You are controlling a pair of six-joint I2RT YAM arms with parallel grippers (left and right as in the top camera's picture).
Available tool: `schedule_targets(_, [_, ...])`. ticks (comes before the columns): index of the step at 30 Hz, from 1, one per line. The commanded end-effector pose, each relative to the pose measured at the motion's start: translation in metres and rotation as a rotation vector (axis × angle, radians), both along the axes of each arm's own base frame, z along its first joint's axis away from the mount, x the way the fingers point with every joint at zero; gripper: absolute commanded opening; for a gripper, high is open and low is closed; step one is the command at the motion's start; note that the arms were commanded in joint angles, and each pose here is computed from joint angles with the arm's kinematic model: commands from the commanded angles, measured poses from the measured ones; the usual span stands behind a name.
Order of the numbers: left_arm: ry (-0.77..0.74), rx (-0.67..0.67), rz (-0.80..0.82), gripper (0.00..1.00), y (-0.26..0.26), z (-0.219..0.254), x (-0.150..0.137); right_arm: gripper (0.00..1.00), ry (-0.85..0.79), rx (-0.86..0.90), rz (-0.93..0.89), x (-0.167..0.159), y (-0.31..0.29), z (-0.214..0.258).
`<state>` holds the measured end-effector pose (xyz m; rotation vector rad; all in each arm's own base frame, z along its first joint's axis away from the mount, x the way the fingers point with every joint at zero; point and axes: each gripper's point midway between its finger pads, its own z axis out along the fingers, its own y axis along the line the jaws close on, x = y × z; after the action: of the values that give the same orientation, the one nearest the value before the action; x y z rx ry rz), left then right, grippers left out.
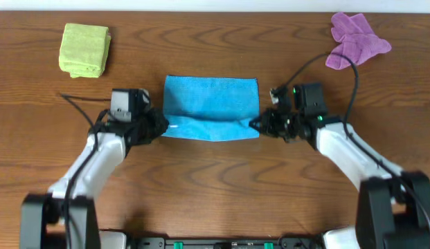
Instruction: Fold the cloth
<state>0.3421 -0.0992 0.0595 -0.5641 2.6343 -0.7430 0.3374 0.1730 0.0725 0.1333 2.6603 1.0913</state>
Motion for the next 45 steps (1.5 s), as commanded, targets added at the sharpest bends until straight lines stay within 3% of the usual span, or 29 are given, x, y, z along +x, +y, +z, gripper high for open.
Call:
schedule_targets(1, [-0.049, 0.043, -0.014, 0.06, 0.003, 0.007, 0.034, 0.02, -0.035, -0.009, -0.038, 0.038, -0.002, 0.008])
schedule_targets(10, [-0.148, 0.059, 0.038, 0.05, 0.026, 0.030, 0.126, 0.02, -0.104, -0.005, -0.130, 0.132, -0.013, 0.022])
schedule_targets(15, [-0.196, 0.048, -0.037, 0.06, 0.020, 0.039, 0.161, 0.02, -0.140, 0.015, -0.174, 0.168, -0.021, 0.036])
schedule_targets(38, [0.010, 0.084, -0.212, 0.06, 0.015, 0.002, 0.121, 0.01, 0.070, -0.130, -0.166, 0.125, -0.038, -0.001])
schedule_targets(39, [0.010, 0.084, -0.212, 0.06, 0.015, 0.002, 0.121, 0.05, 0.070, -0.130, -0.166, 0.125, -0.038, 0.000])
schedule_targets(40, [0.011, 0.084, -0.212, 0.22, 0.015, 0.002, 0.120, 0.18, 0.070, -0.130, -0.166, 0.125, -0.038, 0.000])
schedule_targets(41, [0.015, 0.084, -0.212, 0.55, 0.015, 0.002, 0.119, 0.40, 0.070, -0.130, -0.166, 0.125, -0.038, -0.001])
schedule_targets(42, [0.023, 0.082, -0.213, 0.75, 0.015, 0.001, 0.118, 0.47, 0.073, -0.130, -0.166, 0.125, -0.038, -0.001])
schedule_targets(44, [0.048, 0.078, -0.214, 0.83, 0.015, 0.000, 0.112, 0.67, 0.074, -0.130, -0.168, 0.125, -0.039, -0.001])
schedule_targets(45, [0.064, 0.077, -0.215, 0.88, 0.015, 0.000, 0.108, 0.68, 0.074, -0.130, -0.168, 0.125, -0.039, -0.001])
